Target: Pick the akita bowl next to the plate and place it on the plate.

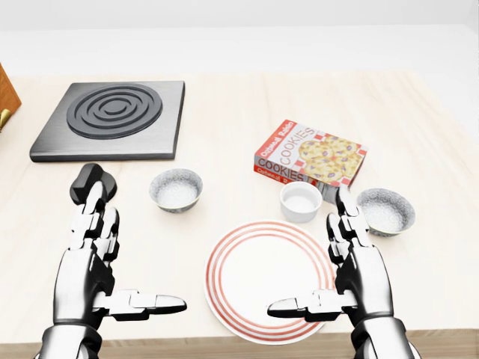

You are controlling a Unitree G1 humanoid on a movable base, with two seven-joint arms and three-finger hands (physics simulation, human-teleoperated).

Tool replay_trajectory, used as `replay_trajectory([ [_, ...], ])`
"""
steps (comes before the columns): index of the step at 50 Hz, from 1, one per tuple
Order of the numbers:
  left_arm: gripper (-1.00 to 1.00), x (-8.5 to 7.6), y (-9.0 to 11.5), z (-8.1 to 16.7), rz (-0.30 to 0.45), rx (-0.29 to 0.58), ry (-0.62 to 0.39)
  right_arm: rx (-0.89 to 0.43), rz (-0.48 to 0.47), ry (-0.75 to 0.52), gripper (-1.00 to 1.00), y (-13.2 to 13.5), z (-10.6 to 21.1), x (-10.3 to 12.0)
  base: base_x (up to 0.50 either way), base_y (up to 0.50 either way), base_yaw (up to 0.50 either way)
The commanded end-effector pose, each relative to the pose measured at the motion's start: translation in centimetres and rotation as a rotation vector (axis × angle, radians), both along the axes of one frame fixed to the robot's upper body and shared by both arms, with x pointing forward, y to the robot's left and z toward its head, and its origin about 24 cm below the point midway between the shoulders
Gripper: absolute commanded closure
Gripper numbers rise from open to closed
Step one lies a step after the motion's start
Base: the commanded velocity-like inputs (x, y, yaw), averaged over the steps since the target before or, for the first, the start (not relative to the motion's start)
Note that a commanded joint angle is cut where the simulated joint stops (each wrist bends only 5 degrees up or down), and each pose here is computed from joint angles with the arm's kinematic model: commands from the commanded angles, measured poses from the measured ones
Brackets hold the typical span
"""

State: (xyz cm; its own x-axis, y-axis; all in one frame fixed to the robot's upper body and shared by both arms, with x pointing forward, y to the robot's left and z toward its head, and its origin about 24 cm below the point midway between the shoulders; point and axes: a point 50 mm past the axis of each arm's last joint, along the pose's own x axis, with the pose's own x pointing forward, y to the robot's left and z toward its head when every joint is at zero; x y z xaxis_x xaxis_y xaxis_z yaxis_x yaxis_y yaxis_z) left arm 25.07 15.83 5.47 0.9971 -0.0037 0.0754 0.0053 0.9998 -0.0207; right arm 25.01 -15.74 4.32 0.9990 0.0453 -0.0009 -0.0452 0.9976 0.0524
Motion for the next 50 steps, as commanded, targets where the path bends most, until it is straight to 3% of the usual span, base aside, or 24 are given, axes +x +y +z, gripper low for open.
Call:
replay_trajectory([
  [1, -1.0, -0.06, -0.04, 0.14, -0.001, 0.001, -0.006, 0.0, 0.003, 0.001, -1.0, 0.0, -0.02, 0.03, 0.0, -0.37, 0.0],
  [25, -1.0, -0.02, 0.02, 0.01, 0.001, 0.003, -0.01, -0.011, -0.016, -0.002, -1.0, -0.13, -0.12, 0.1, 0.0, -0.36, 0.0],
  [32, -1.0, 0.07, 0.14, 0.27, 0.015, -0.005, -0.008, -0.061, -0.043, 0.021, -1.0, -0.01, -0.55, 0.48, 0.0, -0.01, 0.0],
  [50, -1.0, 0.36, 0.64, 0.49, 0.046, -0.019, -0.015, -0.09, 0.0, 0.017, -1.0, 0.54, -0.5, 0.31, 0.0, 0.0, 0.0],
])
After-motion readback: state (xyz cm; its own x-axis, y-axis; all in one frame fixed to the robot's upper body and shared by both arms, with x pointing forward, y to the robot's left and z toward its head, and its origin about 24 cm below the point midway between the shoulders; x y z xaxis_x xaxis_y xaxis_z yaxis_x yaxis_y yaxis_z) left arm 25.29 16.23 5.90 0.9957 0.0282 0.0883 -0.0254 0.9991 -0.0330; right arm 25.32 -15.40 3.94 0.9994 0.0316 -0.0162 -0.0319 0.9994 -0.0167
